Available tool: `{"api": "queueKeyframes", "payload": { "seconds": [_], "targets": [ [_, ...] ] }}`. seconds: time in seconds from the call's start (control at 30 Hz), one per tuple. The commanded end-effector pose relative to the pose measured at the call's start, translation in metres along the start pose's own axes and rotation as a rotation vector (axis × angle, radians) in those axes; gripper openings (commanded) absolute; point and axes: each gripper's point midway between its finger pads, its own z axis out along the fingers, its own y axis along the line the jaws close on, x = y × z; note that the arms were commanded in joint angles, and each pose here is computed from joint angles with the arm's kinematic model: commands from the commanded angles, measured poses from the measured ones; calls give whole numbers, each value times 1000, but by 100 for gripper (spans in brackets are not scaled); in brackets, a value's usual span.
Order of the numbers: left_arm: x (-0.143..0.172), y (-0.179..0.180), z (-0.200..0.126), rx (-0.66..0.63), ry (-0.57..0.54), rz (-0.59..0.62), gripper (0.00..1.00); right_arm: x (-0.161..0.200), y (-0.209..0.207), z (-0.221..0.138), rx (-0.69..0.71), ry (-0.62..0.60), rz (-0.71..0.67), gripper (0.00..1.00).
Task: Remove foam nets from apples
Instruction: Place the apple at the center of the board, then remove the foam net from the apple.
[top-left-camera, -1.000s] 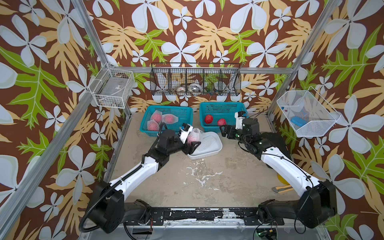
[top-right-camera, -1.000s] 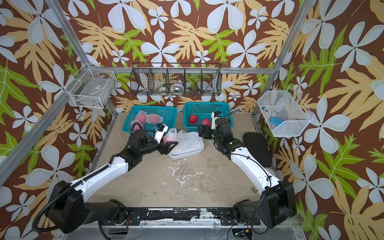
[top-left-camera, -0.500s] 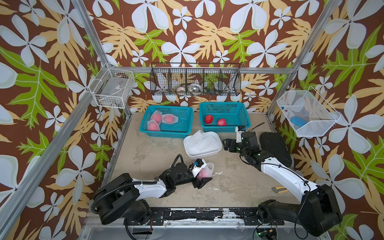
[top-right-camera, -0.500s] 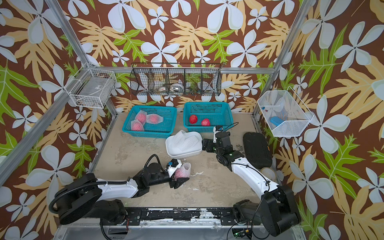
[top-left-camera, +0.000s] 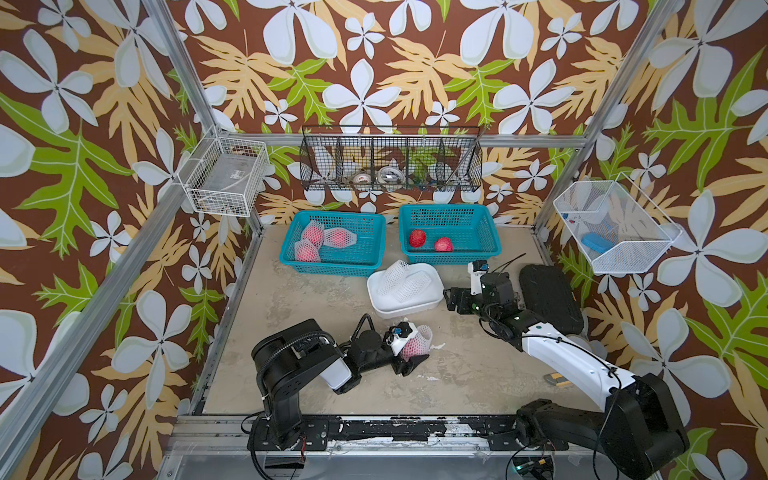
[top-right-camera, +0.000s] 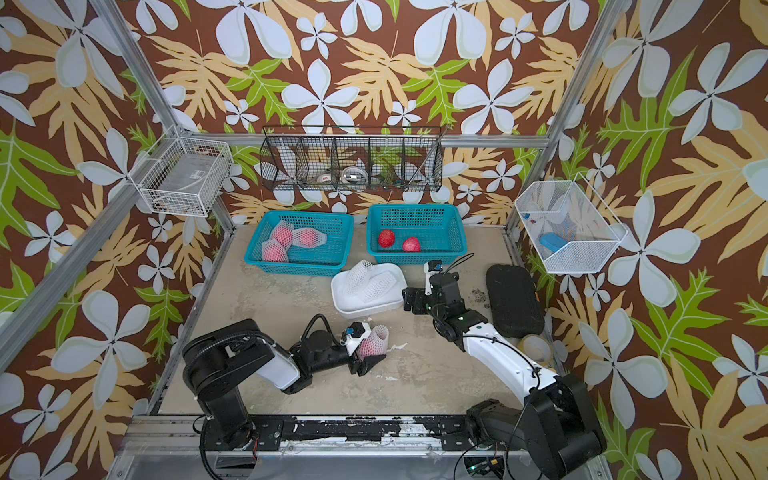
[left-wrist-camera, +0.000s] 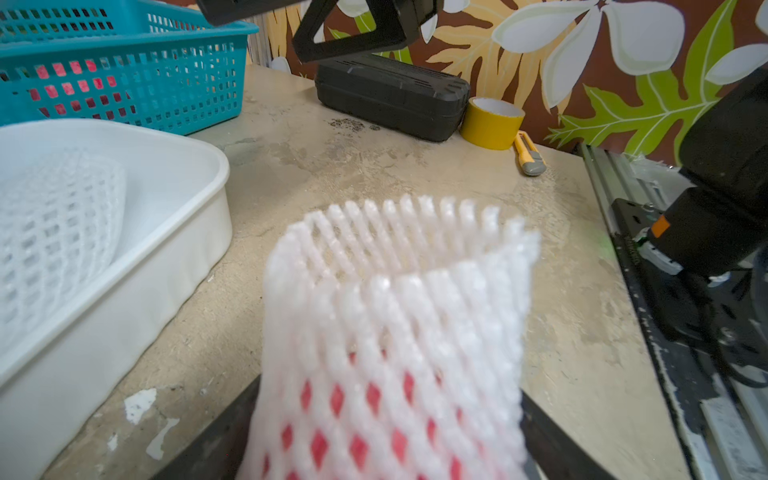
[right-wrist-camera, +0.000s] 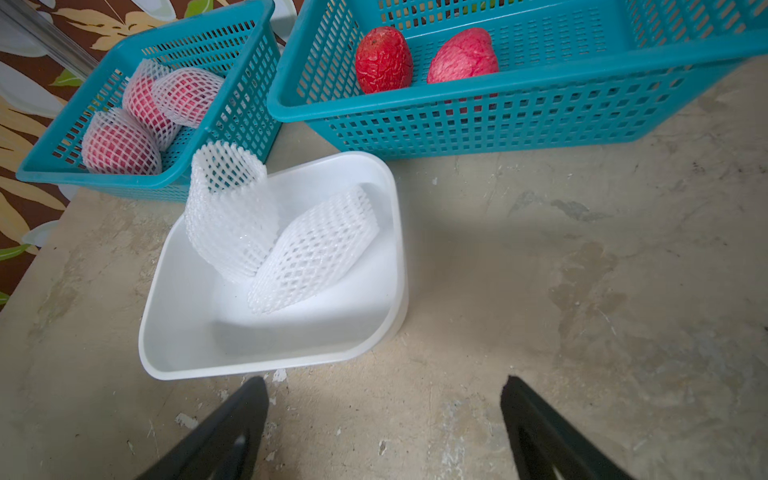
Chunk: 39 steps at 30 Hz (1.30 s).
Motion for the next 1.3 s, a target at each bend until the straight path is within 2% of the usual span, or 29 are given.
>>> {"api": "queueKeyframes", "payload": {
  "seconds": [0.0,0.17,0.27,0.37,0.4,0.57,0.67,0.77,0.87,0.97,1.03,1.13,1.2,1.27],
  "targets": [
    [-23,4,0,-28,-94,61,82,-5,3,1,-9,-9,-16,91],
    [-10,7,1,-39,-70,75,92,-7,6,3,-18,-3,-22,90],
    [-4,9,-3,-57,-61,74,92,-4,10,2,-36,25,-23,90],
    [-7,9,-13,-70,-69,58,94,6,18,-1,-70,89,-27,90],
    [-9,9,-17,-78,-75,49,100,11,23,-2,-90,114,-35,90],
    [-21,11,-34,-114,-79,33,100,33,51,-13,-170,213,-123,91],
    [-41,11,-44,-130,-92,47,100,35,77,-25,-222,234,-202,91],
    [-76,9,-59,-152,-132,71,100,34,101,-36,-264,259,-258,92],
    [-121,16,-88,-235,-211,75,100,37,113,-42,-286,352,-268,93],
    [-153,40,-124,-375,-302,-25,100,44,127,-45,-310,447,-334,90],
    [-152,75,-139,-488,-270,-176,100,52,133,-45,-297,462,-409,89],
    [-124,122,-156,-632,-163,-392,100,68,142,-43,-300,507,-477,88],
    [-103,135,-159,-663,-91,-480,100,76,151,-42,-309,533,-512,88],
    [-85,140,-155,-686,-8,-519,100,86,152,-39,-275,558,-555,90]
  ]
}}
